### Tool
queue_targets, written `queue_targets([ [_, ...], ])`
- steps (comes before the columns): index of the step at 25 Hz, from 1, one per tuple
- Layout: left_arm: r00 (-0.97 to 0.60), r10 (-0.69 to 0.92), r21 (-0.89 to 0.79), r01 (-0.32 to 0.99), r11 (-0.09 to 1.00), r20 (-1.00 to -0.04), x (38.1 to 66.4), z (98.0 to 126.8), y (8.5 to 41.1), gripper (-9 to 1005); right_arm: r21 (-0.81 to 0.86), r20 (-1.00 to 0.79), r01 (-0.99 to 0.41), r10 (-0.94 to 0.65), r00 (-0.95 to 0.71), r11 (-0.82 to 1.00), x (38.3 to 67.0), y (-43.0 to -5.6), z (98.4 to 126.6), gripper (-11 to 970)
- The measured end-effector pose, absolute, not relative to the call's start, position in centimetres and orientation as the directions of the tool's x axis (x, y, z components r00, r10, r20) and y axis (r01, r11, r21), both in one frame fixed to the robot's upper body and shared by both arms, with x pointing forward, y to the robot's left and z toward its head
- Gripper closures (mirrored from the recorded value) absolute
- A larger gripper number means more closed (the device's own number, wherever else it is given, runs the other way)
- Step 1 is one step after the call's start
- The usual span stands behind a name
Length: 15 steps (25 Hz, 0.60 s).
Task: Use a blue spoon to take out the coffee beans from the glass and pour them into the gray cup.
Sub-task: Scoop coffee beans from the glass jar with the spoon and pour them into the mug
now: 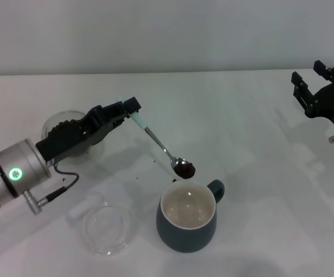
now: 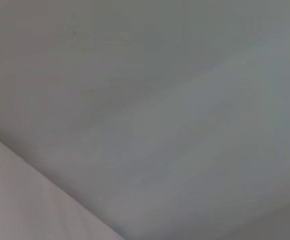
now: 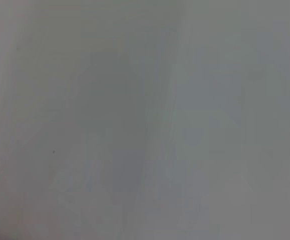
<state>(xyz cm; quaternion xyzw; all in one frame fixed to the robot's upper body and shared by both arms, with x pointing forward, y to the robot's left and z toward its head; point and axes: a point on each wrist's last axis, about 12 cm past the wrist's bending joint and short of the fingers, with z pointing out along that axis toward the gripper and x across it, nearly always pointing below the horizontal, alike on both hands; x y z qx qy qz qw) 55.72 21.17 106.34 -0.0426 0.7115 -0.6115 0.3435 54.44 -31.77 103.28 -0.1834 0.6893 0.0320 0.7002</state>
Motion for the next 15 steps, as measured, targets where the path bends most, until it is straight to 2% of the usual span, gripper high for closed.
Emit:
queue_targets([
  [6, -0.772, -0.458, -0.898, 0.369, 0.242, -0.441, 54.96, 106.07, 21.42, 867, -0.207, -0.978, -0.297, -0.203, 0.043, 0.932, 54.25, -31.64, 103.10, 446],
  [15, -0.754, -0.400, -0.853, 0.446, 0.270, -0.521, 54.88, 106.25, 21.20, 867, -0.202, -0.979, -0.291, -0.202, 0.029, 0.935, 53.78, -31.84, 102.75, 445],
])
